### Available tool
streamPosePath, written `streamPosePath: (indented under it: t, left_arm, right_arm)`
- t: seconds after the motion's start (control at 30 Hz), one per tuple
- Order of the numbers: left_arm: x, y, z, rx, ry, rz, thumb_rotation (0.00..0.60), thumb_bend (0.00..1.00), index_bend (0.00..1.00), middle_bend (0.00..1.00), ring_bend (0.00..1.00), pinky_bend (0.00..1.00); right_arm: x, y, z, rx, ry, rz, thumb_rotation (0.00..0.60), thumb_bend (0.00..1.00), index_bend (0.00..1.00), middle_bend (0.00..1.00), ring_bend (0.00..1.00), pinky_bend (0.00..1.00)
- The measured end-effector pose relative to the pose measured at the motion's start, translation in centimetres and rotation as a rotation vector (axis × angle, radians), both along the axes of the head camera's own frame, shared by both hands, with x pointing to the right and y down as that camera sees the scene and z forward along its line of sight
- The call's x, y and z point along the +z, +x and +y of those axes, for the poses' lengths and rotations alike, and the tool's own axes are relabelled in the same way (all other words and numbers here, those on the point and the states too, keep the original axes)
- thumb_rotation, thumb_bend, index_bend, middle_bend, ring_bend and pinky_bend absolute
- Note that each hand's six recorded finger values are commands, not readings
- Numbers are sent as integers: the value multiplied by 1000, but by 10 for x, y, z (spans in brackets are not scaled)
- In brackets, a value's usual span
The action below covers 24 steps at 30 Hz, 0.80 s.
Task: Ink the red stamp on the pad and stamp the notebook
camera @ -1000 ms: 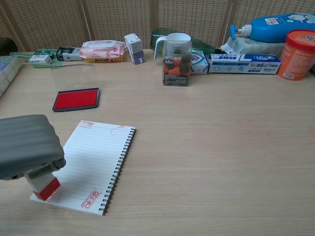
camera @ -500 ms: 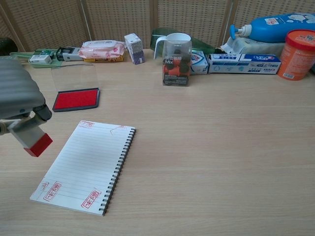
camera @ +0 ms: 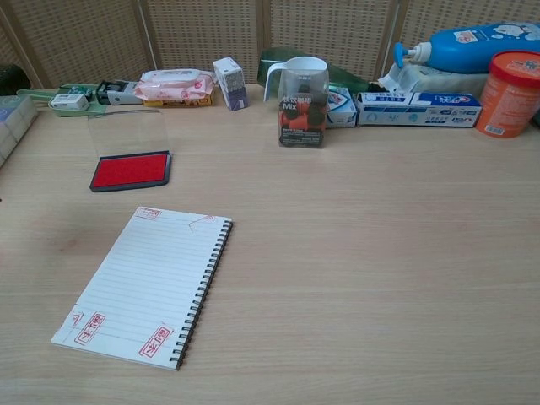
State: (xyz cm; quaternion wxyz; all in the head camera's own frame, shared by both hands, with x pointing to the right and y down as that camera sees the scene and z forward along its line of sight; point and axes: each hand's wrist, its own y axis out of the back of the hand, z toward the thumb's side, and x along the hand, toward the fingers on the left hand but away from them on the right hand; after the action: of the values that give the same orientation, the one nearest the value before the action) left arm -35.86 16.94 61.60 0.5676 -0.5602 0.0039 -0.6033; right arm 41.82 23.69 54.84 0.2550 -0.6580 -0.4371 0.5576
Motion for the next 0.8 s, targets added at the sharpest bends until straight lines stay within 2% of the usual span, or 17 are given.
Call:
streamPosePath:
  t: [0.37,0.47,0.53,0.6,0.8]
  left_arm:
    - [34,-40,8,-110,-43,-82,600,307,704,1000,999,991]
    - [39,-42,11,-133,-52,-94,600,289,704,941,967,933]
    - [42,-45,13,-150,-57,-105,600,273,704,847,926,890]
    - [45,-46,14,-162,-60,-115,600,267,704,802,912,878]
    - [49,-46,14,-168,-57,-138,600,267,704,771,901,869]
  right_arm:
    - [1,-1,1,-1,-4,4,436,0,0,0,0,0]
    - [1,0,1,0,-4,4,434,0,0,0,0,0]
    - [1,0,1,0,-3,3,434,0,0,0,0,0]
    - [1,0,1,0,-3,3,435,0,0,0,0,0]
    - [1,0,1,0,-2,3,432,0,0,0,0,0]
